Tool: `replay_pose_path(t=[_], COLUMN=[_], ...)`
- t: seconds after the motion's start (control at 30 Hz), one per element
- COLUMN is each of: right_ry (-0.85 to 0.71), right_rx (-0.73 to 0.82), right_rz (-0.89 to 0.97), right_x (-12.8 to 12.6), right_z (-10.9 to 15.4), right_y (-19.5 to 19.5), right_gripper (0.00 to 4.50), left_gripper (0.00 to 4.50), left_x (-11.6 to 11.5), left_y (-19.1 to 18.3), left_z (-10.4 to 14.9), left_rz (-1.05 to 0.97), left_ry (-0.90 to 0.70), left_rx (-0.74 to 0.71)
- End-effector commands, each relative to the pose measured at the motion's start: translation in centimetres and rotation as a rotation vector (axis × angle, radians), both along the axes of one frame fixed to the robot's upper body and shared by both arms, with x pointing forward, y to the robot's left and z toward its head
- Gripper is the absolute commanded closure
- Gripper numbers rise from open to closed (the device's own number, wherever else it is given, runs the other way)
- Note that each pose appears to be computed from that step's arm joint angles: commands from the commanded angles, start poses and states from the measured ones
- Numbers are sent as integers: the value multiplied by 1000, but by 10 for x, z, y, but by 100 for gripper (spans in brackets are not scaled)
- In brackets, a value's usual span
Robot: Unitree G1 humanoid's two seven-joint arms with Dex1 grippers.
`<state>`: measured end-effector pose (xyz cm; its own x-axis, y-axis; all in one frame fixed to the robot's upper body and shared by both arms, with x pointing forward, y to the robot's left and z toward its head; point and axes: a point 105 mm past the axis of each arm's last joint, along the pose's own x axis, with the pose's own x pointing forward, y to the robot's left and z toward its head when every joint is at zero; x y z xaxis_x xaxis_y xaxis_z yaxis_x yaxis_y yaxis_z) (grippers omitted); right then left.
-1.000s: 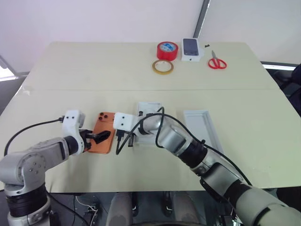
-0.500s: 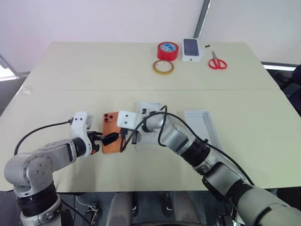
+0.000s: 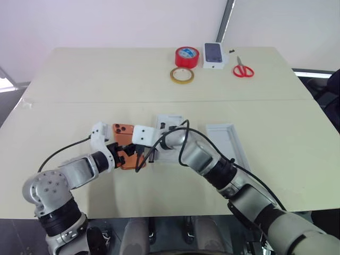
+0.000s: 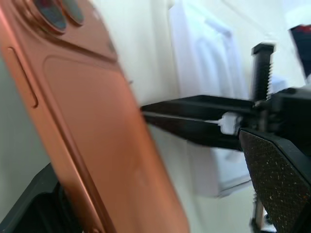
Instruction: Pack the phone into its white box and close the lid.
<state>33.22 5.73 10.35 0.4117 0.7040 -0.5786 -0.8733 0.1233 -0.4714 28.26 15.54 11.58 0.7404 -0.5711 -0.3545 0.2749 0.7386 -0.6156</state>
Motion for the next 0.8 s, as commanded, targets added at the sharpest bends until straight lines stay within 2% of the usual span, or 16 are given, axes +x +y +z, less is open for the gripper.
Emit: replay_pose_path(t=[0.03, 0.57, 0.63, 0.7, 0.73, 0.77, 0.8], right_ry=[2, -1, 0, -1, -1, -2, -3], right_rx=[20, 15, 15, 15, 15, 15, 16], right_rz=[66, 70, 73, 76, 77, 78, 78], right_x=[-12, -13, -13, -14, -14, -14, -14], right_z=[2, 2, 2, 2, 2, 3, 3], right_y=[13, 11, 12, 12, 13, 13, 13], right_gripper=[442, 442, 450, 450, 450, 450, 450], left_gripper=[0, 0, 51, 133, 193, 229, 229], left_x=[-1, 1, -1, -3, -3, -4, -5], left_y=[-6, 24, 23, 24, 24, 24, 24], left_z=[12, 14, 11, 8, 6, 6, 5], left_rz=[-43, 144, 151, 164, 170, 174, 179], left_ry=[-45, -30, -19, -4, 2, 6, 9], left_rx=[3, -64, -67, -68, -69, -69, -72])
